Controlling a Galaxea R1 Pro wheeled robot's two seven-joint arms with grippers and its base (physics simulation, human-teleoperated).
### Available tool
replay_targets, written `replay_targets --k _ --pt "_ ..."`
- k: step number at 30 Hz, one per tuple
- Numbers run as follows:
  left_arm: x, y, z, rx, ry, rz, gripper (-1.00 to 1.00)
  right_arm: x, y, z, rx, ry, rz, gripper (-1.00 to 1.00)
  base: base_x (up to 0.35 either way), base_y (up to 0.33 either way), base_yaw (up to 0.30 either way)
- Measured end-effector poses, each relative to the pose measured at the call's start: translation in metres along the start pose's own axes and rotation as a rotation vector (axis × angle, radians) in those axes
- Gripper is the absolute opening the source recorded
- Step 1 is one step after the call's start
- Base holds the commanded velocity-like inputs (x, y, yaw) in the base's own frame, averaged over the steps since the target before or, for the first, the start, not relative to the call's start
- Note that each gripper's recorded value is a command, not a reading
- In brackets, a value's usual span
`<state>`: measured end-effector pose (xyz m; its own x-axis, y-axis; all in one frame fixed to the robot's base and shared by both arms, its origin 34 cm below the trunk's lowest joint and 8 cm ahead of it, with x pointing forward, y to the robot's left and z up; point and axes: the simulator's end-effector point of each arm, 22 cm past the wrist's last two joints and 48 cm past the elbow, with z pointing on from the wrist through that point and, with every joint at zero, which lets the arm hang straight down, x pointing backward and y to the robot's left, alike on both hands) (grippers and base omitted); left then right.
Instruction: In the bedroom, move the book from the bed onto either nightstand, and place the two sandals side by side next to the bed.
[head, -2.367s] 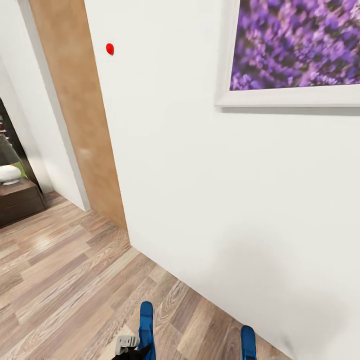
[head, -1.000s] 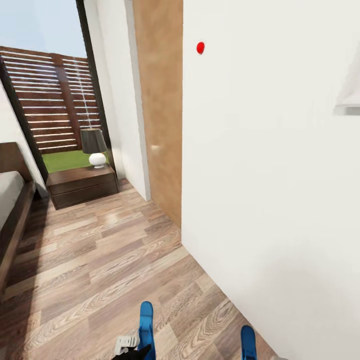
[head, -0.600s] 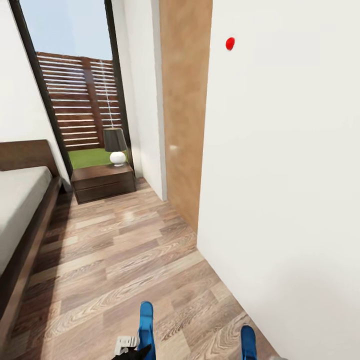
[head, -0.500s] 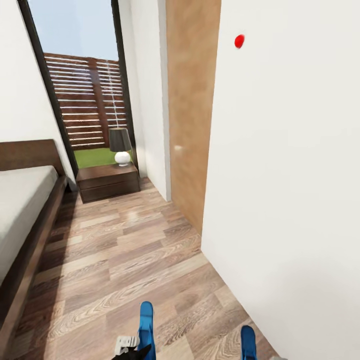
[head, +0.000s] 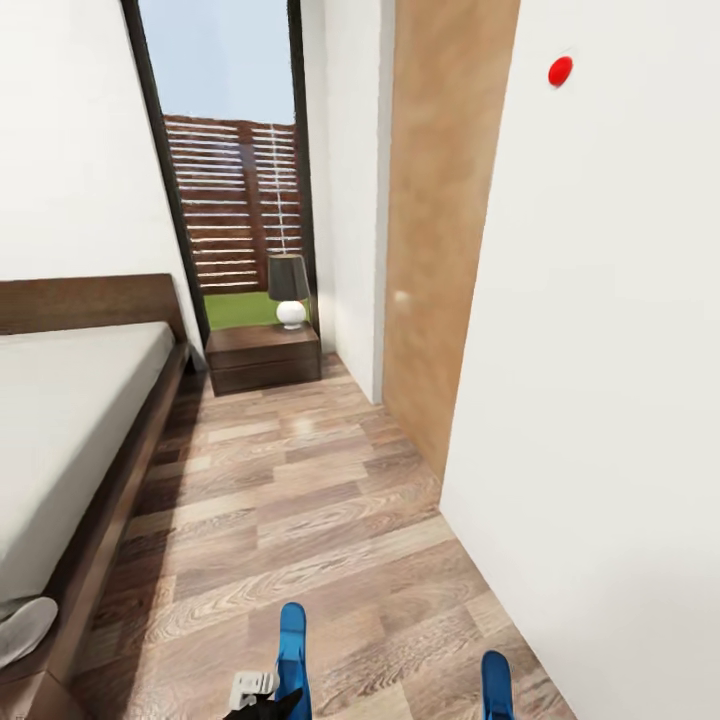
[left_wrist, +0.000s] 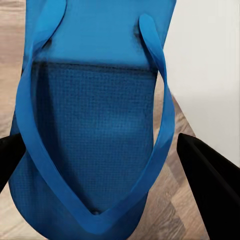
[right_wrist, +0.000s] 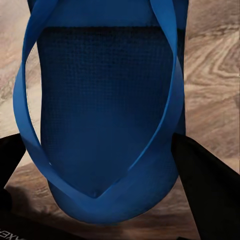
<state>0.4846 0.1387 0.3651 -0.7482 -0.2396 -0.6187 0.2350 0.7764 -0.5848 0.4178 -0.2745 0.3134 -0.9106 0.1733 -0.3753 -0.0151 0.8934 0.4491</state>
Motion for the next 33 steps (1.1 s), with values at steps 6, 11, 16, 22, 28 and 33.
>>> replay_targets --k 6,11,16,22,28,33 --pt "0.0002 -0.0006 0.0001 0.001 0.000 -0.001 -1.00 0.0000 0.0001 -0.0002 0.000 0.000 0.000 -1.00 0.295 0.000 0.290" --pt "0.0005 -0.0006 0.0000 0.001 0.001 -0.001 -1.00 0.0004 0.0001 -0.0002 0.000 0.001 0.000 -1.00 0.330 0.000 0.290" --pt "0.0001 -0.0007 0.0001 0.001 0.000 0.000 -1.00 0.0002 0.0001 -0.0001 0.000 0.000 0.000 -1.00 0.333 0.000 0.290" --pt "0.0003 -0.0002 -0.0002 0.000 0.001 0.000 -1.00 0.0004 0.0001 -0.0002 0.000 0.001 -0.001 -1.00 0.333 0.000 0.290" --pt "0.0003 -0.0009 0.0002 0.001 0.001 0.000 -1.00 0.0002 0.0001 -0.0002 0.000 0.000 -0.001 -1.00 0.333 0.000 0.251" --pt "0.0005 -0.0012 0.0004 0.002 0.001 0.000 -1.00 0.0003 0.0000 -0.0002 0.000 0.000 -0.001 -1.00 0.333 0.000 0.033"
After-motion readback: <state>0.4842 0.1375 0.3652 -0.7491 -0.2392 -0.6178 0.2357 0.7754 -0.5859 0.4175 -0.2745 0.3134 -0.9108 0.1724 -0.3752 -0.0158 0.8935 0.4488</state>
